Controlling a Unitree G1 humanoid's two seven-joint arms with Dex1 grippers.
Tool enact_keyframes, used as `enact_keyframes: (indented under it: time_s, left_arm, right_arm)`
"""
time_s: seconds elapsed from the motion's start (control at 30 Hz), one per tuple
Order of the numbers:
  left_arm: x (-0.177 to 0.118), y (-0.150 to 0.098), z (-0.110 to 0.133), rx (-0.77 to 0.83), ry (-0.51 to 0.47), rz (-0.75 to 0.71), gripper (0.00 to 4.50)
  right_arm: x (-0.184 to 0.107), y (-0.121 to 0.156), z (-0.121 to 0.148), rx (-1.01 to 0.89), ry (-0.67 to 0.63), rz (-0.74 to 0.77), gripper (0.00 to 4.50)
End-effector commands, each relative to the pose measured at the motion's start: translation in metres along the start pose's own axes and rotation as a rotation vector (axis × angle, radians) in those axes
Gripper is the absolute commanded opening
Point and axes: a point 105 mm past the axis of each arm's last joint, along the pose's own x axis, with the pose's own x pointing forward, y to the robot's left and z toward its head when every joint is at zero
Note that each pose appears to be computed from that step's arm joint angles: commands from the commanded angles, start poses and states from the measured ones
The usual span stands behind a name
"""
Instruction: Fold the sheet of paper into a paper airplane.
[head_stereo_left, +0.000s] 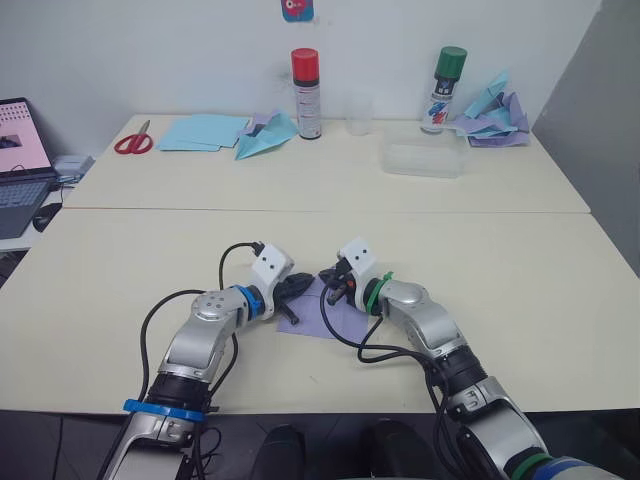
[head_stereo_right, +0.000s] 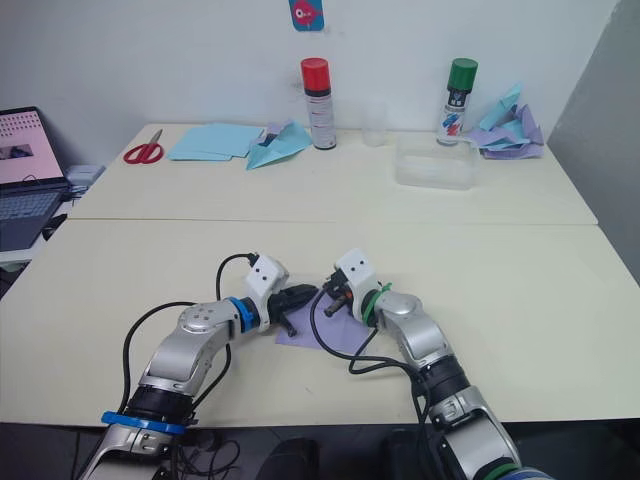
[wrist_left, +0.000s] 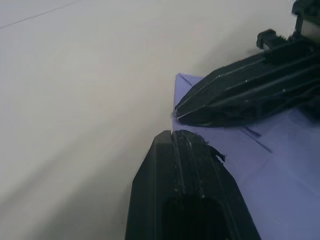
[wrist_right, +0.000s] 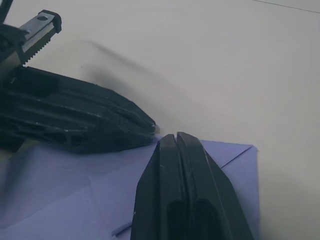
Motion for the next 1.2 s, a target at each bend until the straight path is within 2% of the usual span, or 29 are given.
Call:
enact_keyframes:
  time_s: [0.03, 0.13, 0.23, 0.5, 0.6, 0.67, 0.73, 0.8, 0.9, 1.13, 1.2]
  left_arm:
    - [0.004, -0.003, 0.019, -0.017, -0.048, -0.012, 0.09]
    - [0.004, 0.001, 0.000, -0.003, 0.031, 0.015, 0.09]
    - [-0.001, 0.006, -0.009, -0.012, 0.070, 0.049, 0.09]
    - [-0.038, 0.013, -0.033, -0.070, 0.156, 0.134, 0.09]
    - [-0.050, 0.016, -0.022, -0.055, 0.109, 0.172, 0.09]
    - [-0.055, 0.014, -0.004, -0.050, 0.043, 0.177, 0.09]
    - [-0.057, 0.015, 0.023, -0.057, -0.075, 0.191, 0.09]
    - [-0.055, 0.012, 0.037, -0.028, -0.115, 0.168, 0.09]
    - [-0.046, 0.007, 0.034, -0.015, -0.086, 0.128, 0.09]
    - [-0.011, -0.016, -0.008, 0.015, 0.090, -0.018, 0.09]
    - [-0.008, -0.017, -0.016, 0.020, 0.115, -0.025, 0.00]
  right_arm:
    - [-0.001, -0.005, -0.013, 0.001, 0.057, -0.020, 0.00]
    - [0.000, -0.004, -0.012, 0.012, 0.055, -0.020, 0.00]
    - [0.000, -0.005, -0.011, 0.027, 0.054, -0.023, 0.00]
    - [-0.002, -0.005, -0.015, 0.014, 0.073, -0.020, 0.00]
    - [-0.002, -0.005, -0.015, 0.011, 0.075, -0.018, 0.00]
    - [-0.001, -0.004, -0.016, 0.011, 0.075, -0.016, 0.00]
    - [-0.001, -0.004, -0.015, 0.010, 0.074, -0.012, 0.00]
    - [-0.001, -0.004, -0.015, 0.009, 0.071, -0.009, 0.00]
    - [-0.002, -0.003, -0.011, 0.009, 0.055, 0.004, 0.00]
    - [-0.009, -0.002, 0.007, 0.010, -0.006, 0.036, 0.00]
    - [-0.012, -0.002, 0.011, 0.013, -0.011, 0.045, 0.65]
